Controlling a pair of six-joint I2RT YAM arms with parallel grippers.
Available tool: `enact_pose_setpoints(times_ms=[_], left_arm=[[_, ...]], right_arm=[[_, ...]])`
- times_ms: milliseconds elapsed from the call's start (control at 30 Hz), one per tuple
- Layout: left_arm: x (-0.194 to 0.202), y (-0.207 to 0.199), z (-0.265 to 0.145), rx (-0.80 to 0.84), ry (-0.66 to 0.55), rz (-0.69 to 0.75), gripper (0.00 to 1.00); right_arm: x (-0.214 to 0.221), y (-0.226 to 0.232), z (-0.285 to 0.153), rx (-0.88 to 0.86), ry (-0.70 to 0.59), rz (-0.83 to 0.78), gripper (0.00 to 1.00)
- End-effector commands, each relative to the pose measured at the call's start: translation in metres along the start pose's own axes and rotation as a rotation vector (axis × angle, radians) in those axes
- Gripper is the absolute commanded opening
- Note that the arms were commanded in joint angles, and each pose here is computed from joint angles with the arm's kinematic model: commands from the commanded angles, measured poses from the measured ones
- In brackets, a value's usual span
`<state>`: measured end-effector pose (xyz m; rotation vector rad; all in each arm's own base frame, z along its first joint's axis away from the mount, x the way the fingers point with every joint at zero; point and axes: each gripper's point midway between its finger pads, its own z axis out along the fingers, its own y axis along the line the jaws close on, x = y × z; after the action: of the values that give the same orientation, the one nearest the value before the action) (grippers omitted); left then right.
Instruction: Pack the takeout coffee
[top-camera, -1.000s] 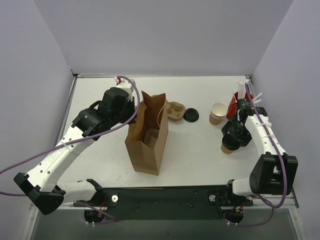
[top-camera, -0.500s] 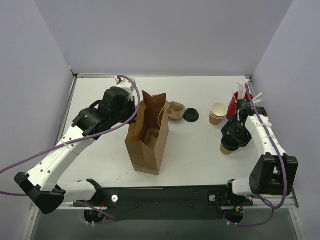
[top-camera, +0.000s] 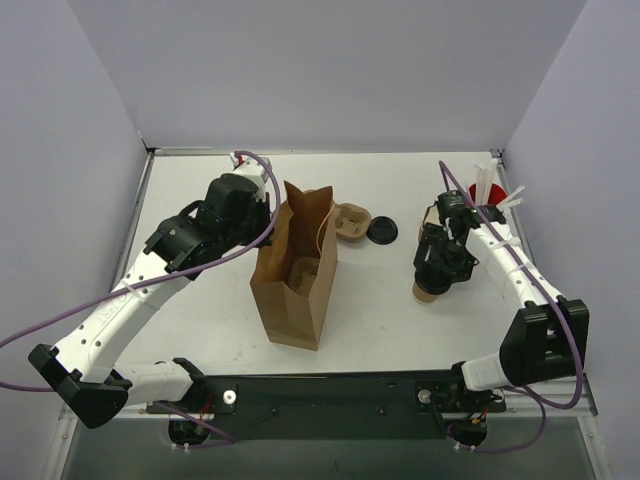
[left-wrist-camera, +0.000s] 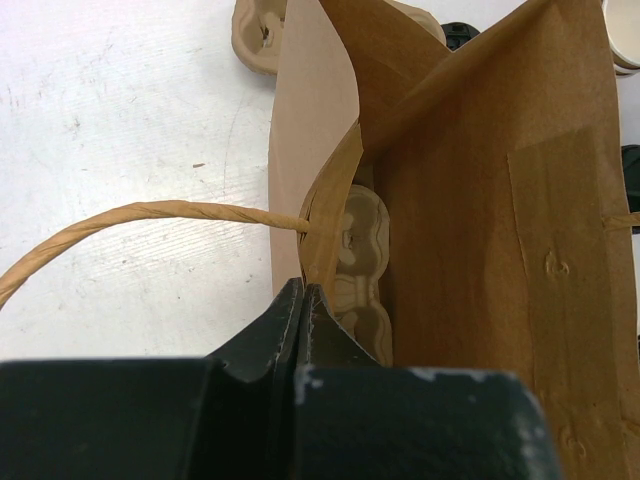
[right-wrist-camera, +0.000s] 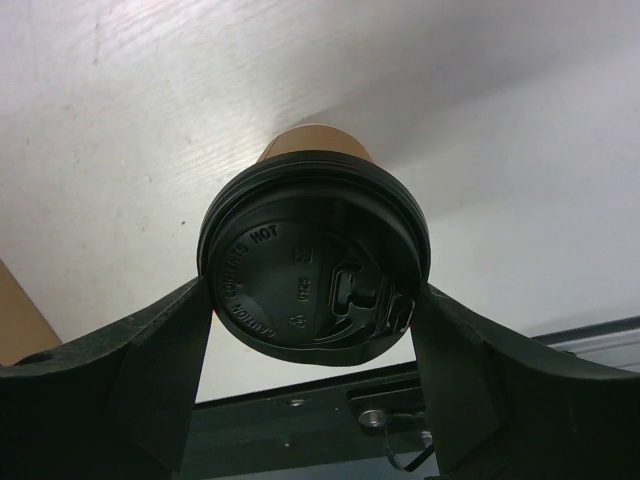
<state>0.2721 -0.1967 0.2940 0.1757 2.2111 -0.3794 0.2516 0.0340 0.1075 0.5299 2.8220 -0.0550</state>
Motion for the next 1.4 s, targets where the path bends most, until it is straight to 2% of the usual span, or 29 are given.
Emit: enact_pose_setpoints(times_ms=[0,167,300,500,700,867,1167,1367], left_arm=[[-0.017,-0.005,-0.005,0.021,-0.052,-0.007,0.0],[-0.016,-0.004,-0.006,0.019,-0.051,-0.005,0.0],[-0.017,-0.004,-0.006,0.019,-0.054,-0.006,0.0],[-0.017,-0.004,-0.006,0.02,-0.052,-0.002,0.0],[-0.019,-0.005,-0.006,0.023,-0.057,-0.004,0.0],[-0.019,-0.004,-0.005,0.02,-0.057,-0.003,0.0],[-0.02,-0.004,-0.007,0.015,-0.058,0.001,0.0],[-0.02,-0.004,-0.006,0.019,-0.059,-0.002,0.0]], right_arm=[[0.006,0.02,-0.001,-0.067,0.023,-0.168,0.69],[0.013,0.036,0.001,-0.094,0.004,-0.341,0.72],[0.013,0.034,0.002,-0.084,-0.004,-0.401,0.77],[0.017,0.039,0.001,-0.093,0.004,-0.433,0.82],[0.017,0.04,-0.003,-0.067,0.008,-0.436,0.83],[0.001,0.041,-0.021,-0.017,-0.029,-0.297,0.83],[0.002,0.031,-0.038,0.11,0.016,-0.071,0.84],[0.015,0.026,-0.039,0.138,-0.002,0.25,0.85]])
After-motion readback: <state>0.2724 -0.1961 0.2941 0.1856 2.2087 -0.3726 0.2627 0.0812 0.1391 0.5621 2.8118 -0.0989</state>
